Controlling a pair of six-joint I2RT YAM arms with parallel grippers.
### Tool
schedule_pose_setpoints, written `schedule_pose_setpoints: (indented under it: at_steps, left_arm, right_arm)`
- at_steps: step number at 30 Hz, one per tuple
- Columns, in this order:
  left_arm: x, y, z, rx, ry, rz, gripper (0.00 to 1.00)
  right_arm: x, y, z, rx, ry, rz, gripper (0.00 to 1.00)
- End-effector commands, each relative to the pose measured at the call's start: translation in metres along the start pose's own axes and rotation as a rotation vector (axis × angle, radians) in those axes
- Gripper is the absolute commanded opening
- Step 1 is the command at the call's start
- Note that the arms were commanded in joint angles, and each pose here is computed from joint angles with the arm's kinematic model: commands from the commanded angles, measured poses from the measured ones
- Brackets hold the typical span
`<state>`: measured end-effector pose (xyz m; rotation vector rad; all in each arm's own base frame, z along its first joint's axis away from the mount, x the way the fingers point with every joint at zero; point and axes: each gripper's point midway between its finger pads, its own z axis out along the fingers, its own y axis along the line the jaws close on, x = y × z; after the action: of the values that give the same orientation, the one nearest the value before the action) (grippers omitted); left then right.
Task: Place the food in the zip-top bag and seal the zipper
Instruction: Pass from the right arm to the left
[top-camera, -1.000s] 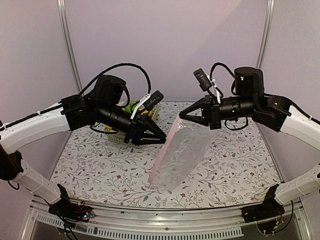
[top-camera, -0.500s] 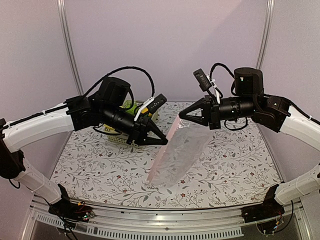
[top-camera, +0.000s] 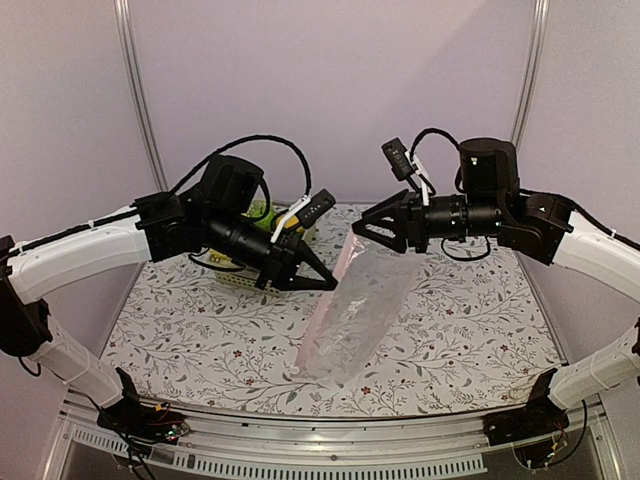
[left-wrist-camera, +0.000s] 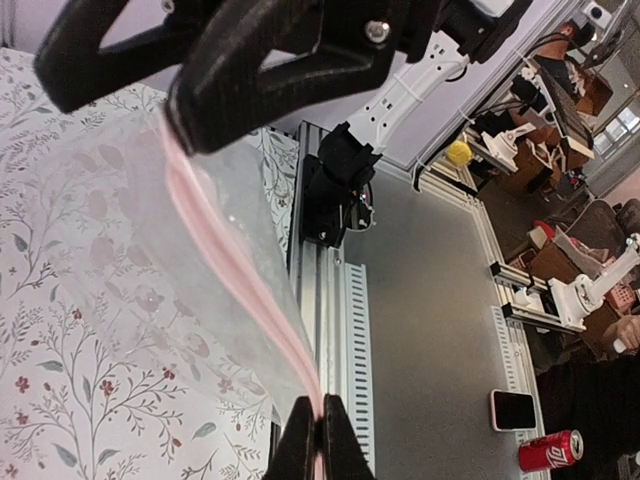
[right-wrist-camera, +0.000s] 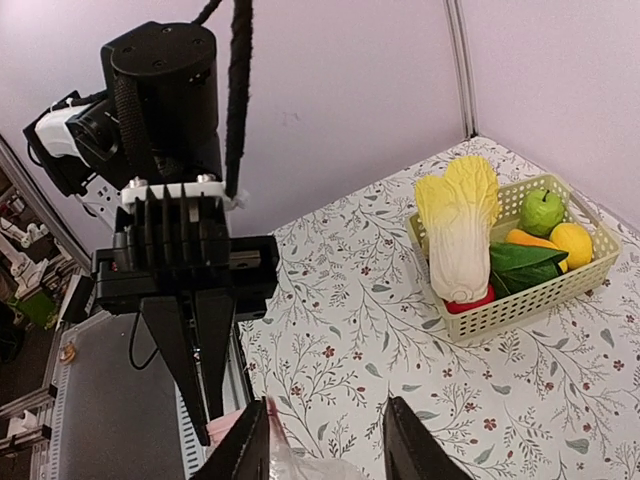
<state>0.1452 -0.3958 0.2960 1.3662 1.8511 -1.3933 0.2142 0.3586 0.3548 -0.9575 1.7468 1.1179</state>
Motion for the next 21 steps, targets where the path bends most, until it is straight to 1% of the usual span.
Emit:
schedule_pose_setpoints:
  at_steps: [1,2,7,10,13,15,19,21]
  left_arm:
    - [-0.004,0.005,-0.003,-0.069,-0.026,0.012,0.0]
    - [-0.007,0.012,-0.007,-0.117,-0.041,0.01,0.0]
    - [-0.026,0.05,-0.044,-0.403,-0.177,-0.029,0.0]
    - [-0.032,0.064,-0.067,-0.515,-0.255,-0.063,0.0]
    - [-0.034,0.073,-0.082,-0.569,-0.312,-0.102,0.0]
    - [-0.033,0.079,-0.085,-0.588,-0.323,-0.128,0.0]
    - [-0.027,0.093,-0.084,-0.608,-0.305,-0.18,0.0]
    - [-0.023,0.098,-0.08,-0.606,-0.294,-0.198,0.0]
  right_arm:
    - [-0.008,-0.028,-0.011,0.195,-0.054,0.029,0.6]
    - [-0.009,-0.034,-0.015,0.237,-0.067,0.042,0.66]
    - [-0.016,-0.051,-0.044,0.401,-0.13,0.12,0.83]
    - [-0.014,-0.056,-0.055,0.476,-0.159,0.152,0.89]
    - [-0.012,-0.056,-0.061,0.522,-0.168,0.173,0.92]
    - [-0.009,-0.055,-0.06,0.538,-0.168,0.184,0.92]
    - [0.001,-0.05,-0.04,0.535,-0.139,0.201,0.88]
    - [0.008,-0.047,-0.024,0.525,-0.112,0.199,0.88]
